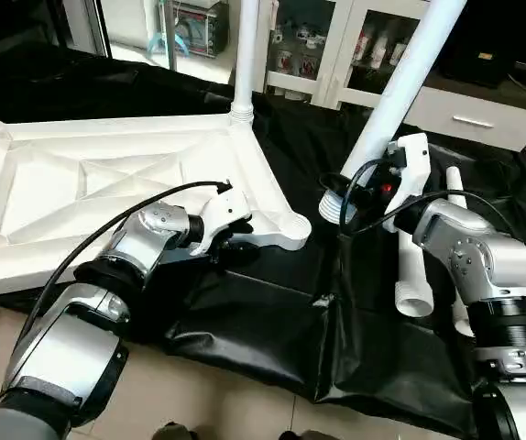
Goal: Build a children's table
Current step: Pick table leg
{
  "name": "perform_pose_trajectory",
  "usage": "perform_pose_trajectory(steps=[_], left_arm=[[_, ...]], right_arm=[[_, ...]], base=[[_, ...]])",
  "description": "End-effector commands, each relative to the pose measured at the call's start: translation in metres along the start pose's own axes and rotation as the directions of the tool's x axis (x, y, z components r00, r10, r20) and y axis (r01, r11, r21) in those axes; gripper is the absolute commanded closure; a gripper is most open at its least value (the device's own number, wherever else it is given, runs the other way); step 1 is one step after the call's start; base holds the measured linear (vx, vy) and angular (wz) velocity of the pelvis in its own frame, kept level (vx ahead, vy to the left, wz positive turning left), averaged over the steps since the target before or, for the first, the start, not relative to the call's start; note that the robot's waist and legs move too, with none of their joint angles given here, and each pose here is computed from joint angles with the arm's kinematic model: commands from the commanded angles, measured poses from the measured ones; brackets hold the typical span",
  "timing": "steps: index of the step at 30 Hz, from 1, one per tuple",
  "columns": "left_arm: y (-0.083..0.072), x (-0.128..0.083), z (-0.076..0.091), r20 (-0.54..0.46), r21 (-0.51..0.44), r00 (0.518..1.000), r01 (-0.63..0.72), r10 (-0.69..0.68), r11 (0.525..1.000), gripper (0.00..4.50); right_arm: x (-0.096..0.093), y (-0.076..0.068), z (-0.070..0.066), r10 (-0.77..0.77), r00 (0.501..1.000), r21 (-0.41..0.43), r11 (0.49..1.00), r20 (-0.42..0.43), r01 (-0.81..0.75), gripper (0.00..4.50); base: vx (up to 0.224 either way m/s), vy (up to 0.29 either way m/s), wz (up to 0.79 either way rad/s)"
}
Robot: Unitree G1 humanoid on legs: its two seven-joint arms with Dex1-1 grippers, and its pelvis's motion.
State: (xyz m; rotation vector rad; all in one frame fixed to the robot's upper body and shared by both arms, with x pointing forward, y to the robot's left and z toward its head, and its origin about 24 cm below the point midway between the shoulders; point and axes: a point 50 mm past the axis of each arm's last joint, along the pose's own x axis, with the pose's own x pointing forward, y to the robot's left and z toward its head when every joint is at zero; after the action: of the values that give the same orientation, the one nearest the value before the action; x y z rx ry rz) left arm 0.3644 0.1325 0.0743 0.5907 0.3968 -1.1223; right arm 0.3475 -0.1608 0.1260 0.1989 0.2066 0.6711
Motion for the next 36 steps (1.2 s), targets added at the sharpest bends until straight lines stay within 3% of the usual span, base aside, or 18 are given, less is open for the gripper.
perform_pose_trajectory(steps=[1,2,3,7,8,11,21,28,36], left_arm=[[0.001,-0.001,-0.002,-0.019,0.001,1.0,0.008,-0.008,1.0,2.74],[0.001,-0.001,-0.002,-0.019,0.001,1.0,0.008,-0.008,1.0,2.74],[0.002,-0.002,-0.003,-0.025,-0.001,1.0,0.009,-0.009,1.0,3.05],[0.002,-0.005,-0.01,-0.057,-0.003,0.998,0.017,-0.018,1.0,3.14],[0.001,-0.006,-0.014,-0.078,-0.003,0.997,0.028,-0.028,1.0,3.46],[0.0,-0.007,-0.017,-0.09,-0.005,0.995,0.037,-0.038,0.999,3.52],[-0.022,-0.008,-0.033,-0.112,-0.004,0.977,0.183,-0.182,0.983,4.46],[-0.043,0.002,-0.034,-0.089,0.021,0.967,0.24,-0.238,0.97,4.5],[-0.059,0.007,-0.031,-0.108,0.025,0.955,0.281,-0.277,0.959,4.5]], right_arm=[[-0.002,0.001,0.004,0.007,1.0,-0.026,1.0,0.004,-0.007,2.58],[-0.002,0.001,0.004,0.007,1.0,-0.026,1.0,0.004,-0.007,2.58],[-0.001,0.002,0.004,0.011,1.0,-0.026,1.0,0.003,-0.011,2.58],[-0.001,0.003,0.004,0.021,1.0,-0.029,0.999,0.0,-0.021,2.58],[-0.001,0.003,0.004,0.025,1.0,-0.029,0.999,-0.002,-0.026,2.58],[-0.001,0.004,0.003,0.029,1.0,-0.029,0.999,-0.004,-0.029,2.58],[-0.006,0.014,-0.007,0.114,0.992,-0.03,0.993,-0.048,-0.115,2.58],[-0.012,0.021,-0.021,0.16,0.982,-0.034,0.986,-0.1,-0.164,2.58],[-0.009,0.026,-0.026,0.172,0.977,-0.048,0.983,-0.13,-0.179,2.58]], base=[[0.0,0.0,0.0],[0.0,0.0,0.0],[0.0,0.0,0.0],[0.0,0.0,0.0],[0.0,0.0,0.0],[0.0,0.0,0.0],[0.0,0.0,0.0],[0.0,0.0,0.0],[0.0,0.0,0.0]])
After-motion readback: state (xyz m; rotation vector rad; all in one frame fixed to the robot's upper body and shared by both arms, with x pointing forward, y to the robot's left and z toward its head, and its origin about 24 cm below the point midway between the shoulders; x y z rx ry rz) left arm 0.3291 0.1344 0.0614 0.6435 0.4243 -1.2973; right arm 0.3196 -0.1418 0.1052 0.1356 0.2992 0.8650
